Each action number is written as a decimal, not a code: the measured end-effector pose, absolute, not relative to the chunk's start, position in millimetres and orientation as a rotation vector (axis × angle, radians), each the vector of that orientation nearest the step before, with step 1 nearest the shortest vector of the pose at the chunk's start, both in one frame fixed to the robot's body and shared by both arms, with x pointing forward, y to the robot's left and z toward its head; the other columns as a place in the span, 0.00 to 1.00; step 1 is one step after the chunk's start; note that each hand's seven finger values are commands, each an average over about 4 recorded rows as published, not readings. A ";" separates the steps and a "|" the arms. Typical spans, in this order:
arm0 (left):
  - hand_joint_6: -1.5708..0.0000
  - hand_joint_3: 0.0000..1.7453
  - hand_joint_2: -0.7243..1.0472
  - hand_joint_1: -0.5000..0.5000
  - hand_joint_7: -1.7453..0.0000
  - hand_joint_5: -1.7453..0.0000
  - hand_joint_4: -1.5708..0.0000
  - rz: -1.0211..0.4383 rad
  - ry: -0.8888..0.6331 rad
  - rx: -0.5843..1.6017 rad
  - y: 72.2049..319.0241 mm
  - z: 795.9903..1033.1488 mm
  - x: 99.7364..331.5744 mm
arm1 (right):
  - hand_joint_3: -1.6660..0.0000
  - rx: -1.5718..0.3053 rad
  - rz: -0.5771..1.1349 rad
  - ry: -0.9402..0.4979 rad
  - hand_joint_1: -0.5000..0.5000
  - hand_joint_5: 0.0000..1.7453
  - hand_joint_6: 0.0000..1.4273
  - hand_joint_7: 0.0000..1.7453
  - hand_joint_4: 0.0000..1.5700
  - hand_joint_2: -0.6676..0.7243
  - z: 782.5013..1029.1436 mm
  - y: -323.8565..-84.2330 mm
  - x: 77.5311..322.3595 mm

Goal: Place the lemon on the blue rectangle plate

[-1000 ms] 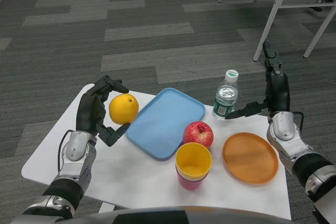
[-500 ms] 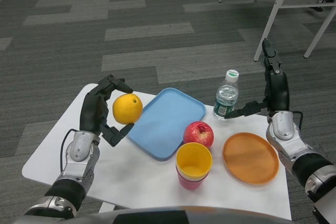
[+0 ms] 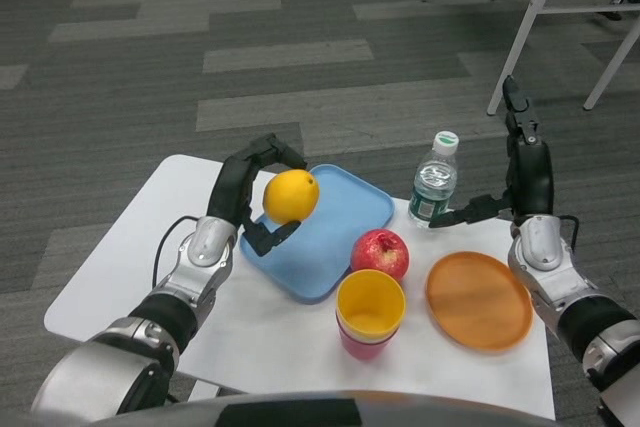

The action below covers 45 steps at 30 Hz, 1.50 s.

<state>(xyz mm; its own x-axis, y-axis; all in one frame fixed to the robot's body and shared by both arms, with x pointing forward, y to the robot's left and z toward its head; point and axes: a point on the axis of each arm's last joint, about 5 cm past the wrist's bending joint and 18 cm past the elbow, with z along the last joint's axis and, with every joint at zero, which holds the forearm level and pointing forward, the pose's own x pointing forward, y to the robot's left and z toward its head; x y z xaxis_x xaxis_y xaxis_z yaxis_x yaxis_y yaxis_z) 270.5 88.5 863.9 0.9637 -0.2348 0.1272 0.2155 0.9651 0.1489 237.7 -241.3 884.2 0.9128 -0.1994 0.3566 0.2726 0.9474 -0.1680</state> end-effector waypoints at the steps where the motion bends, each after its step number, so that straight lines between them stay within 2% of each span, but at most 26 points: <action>1: 0.45 1.00 1.00 0.00 0.24 0.35 1.00 -0.237 -0.134 0.142 86.9 864.4 271.9 | 1.00 -0.217 -0.245 -0.343 0.17 0.00 0.00 0.00 0.00 0.59 884.0 -241.3 237.6; 3: 0.47 0.99 1.00 0.00 0.24 0.37 1.00 -0.252 -0.109 0.161 84.1 865.1 274.8 | 0.98 -0.217 -0.245 -0.341 0.19 0.00 0.00 0.00 0.00 0.59 883.8 -241.2 237.4; 5: 0.56 0.96 1.00 0.00 0.24 0.40 1.00 -0.265 -0.081 0.180 81.4 865.5 277.5 | 0.95 -0.218 -0.245 -0.340 0.19 0.00 0.00 0.00 0.00 0.59 883.5 -241.2 237.2; 10: 0.87 0.90 1.00 0.00 0.20 0.59 1.00 -0.295 0.026 0.227 73.2 862.0 279.4 | 0.95 -0.217 -0.245 -0.339 0.17 0.00 0.00 0.00 0.00 0.59 883.2 -241.0 237.1; 13: 0.97 0.85 1.00 0.00 0.19 0.69 1.00 -0.302 0.109 0.250 70.3 857.3 278.1 | 0.95 -0.217 -0.245 -0.338 0.17 0.00 0.00 0.00 0.00 0.59 883.0 -240.9 237.1; 18: 1.00 0.85 1.00 0.00 0.16 0.76 1.00 -0.321 0.251 0.318 69.5 850.0 276.5 | 0.95 -0.218 -0.246 -0.336 0.17 0.00 0.00 0.00 0.00 0.59 882.7 -241.1 237.0; 23: 1.00 0.85 1.00 0.00 0.16 0.72 1.00 -0.335 0.279 0.341 69.6 847.4 275.5 | 0.98 -0.218 -0.246 -0.336 0.17 0.00 0.00 0.00 0.00 0.59 882.6 -241.2 236.9; 27: 1.00 0.85 1.00 0.00 0.13 0.71 1.00 -0.336 0.277 0.342 69.5 847.4 275.4 | 0.95 -0.218 -0.246 -0.335 0.18 0.00 0.00 0.00 0.00 0.59 882.5 -241.2 236.9; 31: 1.00 0.79 1.00 0.00 0.04 0.75 1.00 -0.338 0.271 0.342 69.5 847.5 275.4 | 0.95 -0.218 -0.246 -0.335 0.18 0.00 0.00 0.00 0.00 0.59 882.5 -241.2 236.9; 33: 1.00 0.69 1.00 0.00 0.06 0.76 1.00 -0.339 0.268 0.342 69.5 847.5 275.3 | 0.95 -0.219 -0.247 -0.335 0.17 0.00 0.00 0.00 0.00 0.59 882.5 -241.2 236.9; 35: 1.00 0.52 1.00 0.00 0.10 0.76 1.00 -0.340 0.260 0.340 69.4 847.8 275.3 | 0.95 -0.219 -0.247 -0.335 0.17 0.00 0.00 0.00 0.00 0.59 882.5 -241.3 236.9; 39: 1.00 0.15 0.98 0.00 0.28 0.76 1.00 -0.344 0.234 0.332 69.1 848.6 275.4 | 0.95 -0.219 -0.247 -0.335 0.17 0.00 0.00 0.00 0.00 0.59 882.4 -241.3 236.9; 40: 1.00 0.11 0.94 0.00 0.33 0.78 1.00 -0.346 0.224 0.329 69.0 848.9 275.4 | 0.95 -0.219 -0.247 -0.335 0.18 0.00 0.00 0.00 0.00 0.59 882.4 -241.2 236.9; 42: 1.00 0.06 0.78 0.00 0.51 0.87 1.00 -0.348 0.199 0.320 69.0 849.7 275.3 | 0.95 -0.219 -0.247 -0.334 0.18 0.00 0.00 0.00 0.00 0.59 882.3 -241.2 236.8; 44: 1.00 0.05 0.53 0.00 0.72 0.96 1.00 -0.340 0.159 0.297 69.6 850.5 274.9 | 0.96 -0.218 -0.247 -0.334 0.17 0.00 0.00 0.00 0.00 0.59 882.3 -241.1 236.8; 45: 1.00 0.05 0.44 0.00 0.78 0.97 1.00 -0.332 0.138 0.284 70.1 851.0 274.7 | 0.98 -0.218 -0.247 -0.334 0.17 0.00 0.00 0.00 0.00 0.59 882.2 -241.1 236.8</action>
<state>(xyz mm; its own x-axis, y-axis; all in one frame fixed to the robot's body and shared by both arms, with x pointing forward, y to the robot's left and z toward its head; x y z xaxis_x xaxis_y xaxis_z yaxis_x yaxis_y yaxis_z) 274.7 70.1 851.0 0.9365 -0.3012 -0.1797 0.3398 0.9062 0.2517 236.8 -241.1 882.2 0.9154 -0.2019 0.3483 0.2735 0.9468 -0.1699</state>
